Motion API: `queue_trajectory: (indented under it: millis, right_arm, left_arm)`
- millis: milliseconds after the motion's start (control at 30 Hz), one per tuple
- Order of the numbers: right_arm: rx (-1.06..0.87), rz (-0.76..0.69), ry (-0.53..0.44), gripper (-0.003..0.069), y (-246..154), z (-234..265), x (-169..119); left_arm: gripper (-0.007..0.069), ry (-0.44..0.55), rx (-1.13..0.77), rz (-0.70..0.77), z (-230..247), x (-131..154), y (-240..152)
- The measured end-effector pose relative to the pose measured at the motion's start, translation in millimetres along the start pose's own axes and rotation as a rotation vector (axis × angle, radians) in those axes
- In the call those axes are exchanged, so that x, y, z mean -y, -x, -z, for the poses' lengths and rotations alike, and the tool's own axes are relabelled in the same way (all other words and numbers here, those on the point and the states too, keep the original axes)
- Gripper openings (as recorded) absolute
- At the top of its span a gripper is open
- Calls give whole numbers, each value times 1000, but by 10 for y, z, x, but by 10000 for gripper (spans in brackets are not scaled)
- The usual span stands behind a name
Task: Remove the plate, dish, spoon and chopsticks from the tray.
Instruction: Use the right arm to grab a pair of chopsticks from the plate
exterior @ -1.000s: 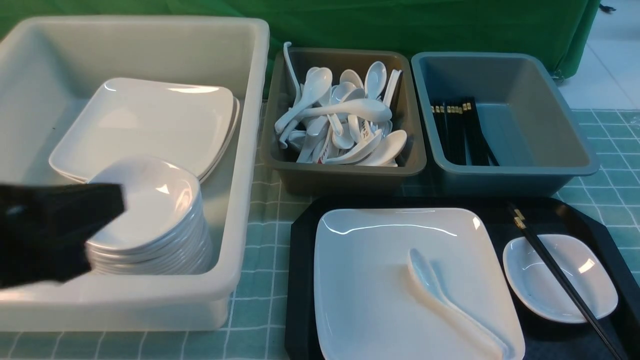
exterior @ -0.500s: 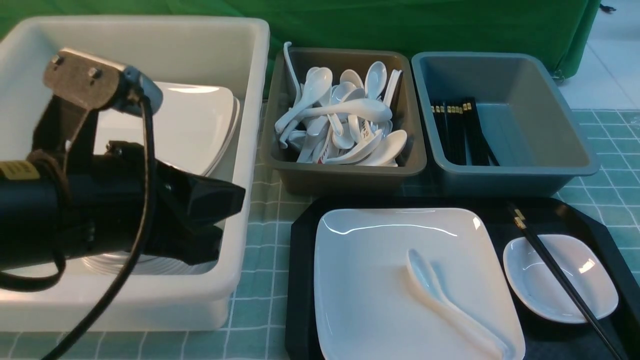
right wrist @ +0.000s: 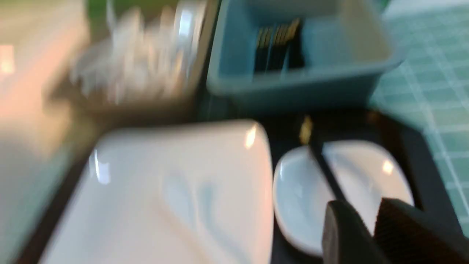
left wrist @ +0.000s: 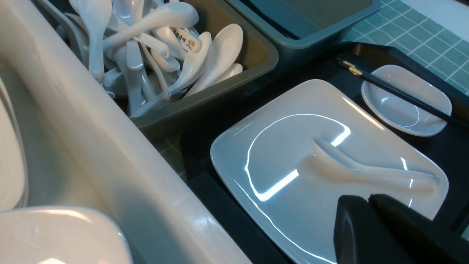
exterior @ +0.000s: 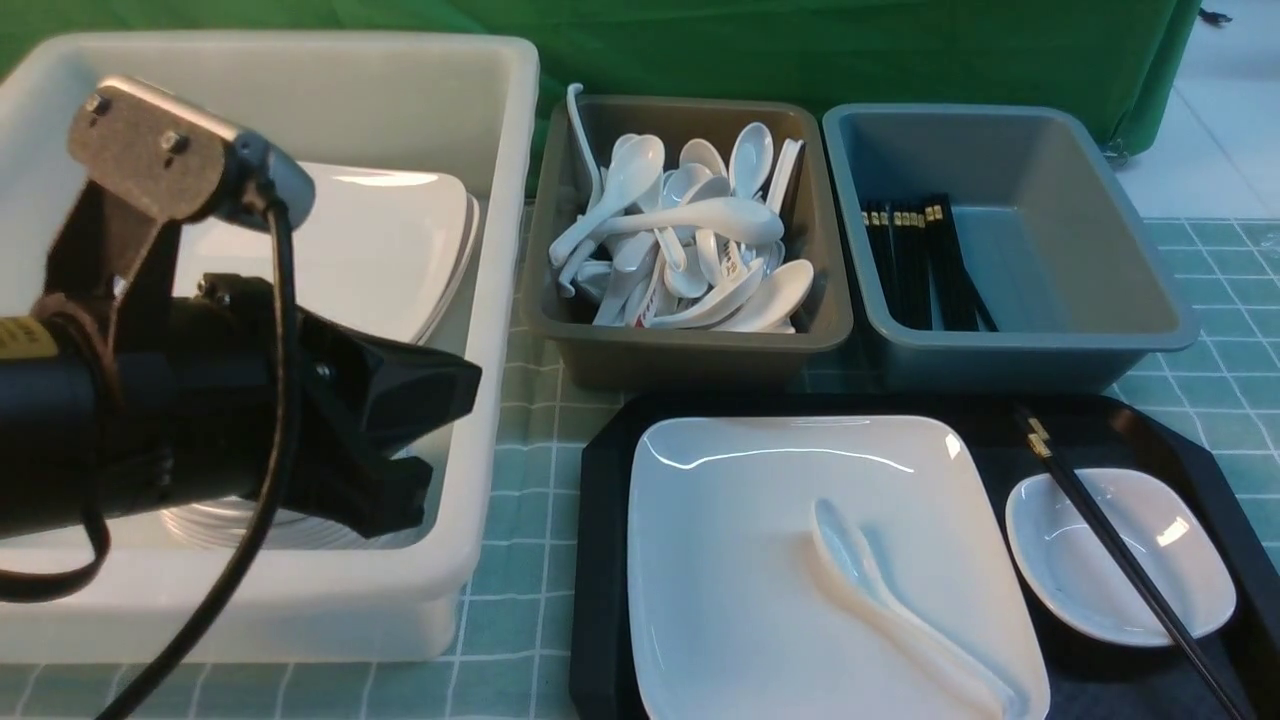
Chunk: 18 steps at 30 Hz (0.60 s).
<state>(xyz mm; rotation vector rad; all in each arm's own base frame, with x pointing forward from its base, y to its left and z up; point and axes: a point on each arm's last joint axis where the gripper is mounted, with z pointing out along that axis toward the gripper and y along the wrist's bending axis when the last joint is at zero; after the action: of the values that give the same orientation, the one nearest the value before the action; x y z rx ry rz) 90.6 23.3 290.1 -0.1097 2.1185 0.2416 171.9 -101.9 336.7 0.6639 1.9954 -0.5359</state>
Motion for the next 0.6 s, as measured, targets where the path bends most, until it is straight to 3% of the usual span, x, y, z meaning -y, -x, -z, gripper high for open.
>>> queue_trajectory:
  millis: [33,267,400,600]
  right_arm:
    - [-7,15,1,171,56,9,-11]
    - [-584,296,12,231,498,-749,-189]
    - [-698,338,11,276,491,-1123,-183]
    - [-858,259,-35,373,366,-1694,71]
  left_arm:
    - [17,0,0,0,0,0,0]
    - [17,-38,8,-31,154,87,-7]
    - [17,-41,67,-54,334,153,20]
    - [17,-38,150,-118,602,252,-24]
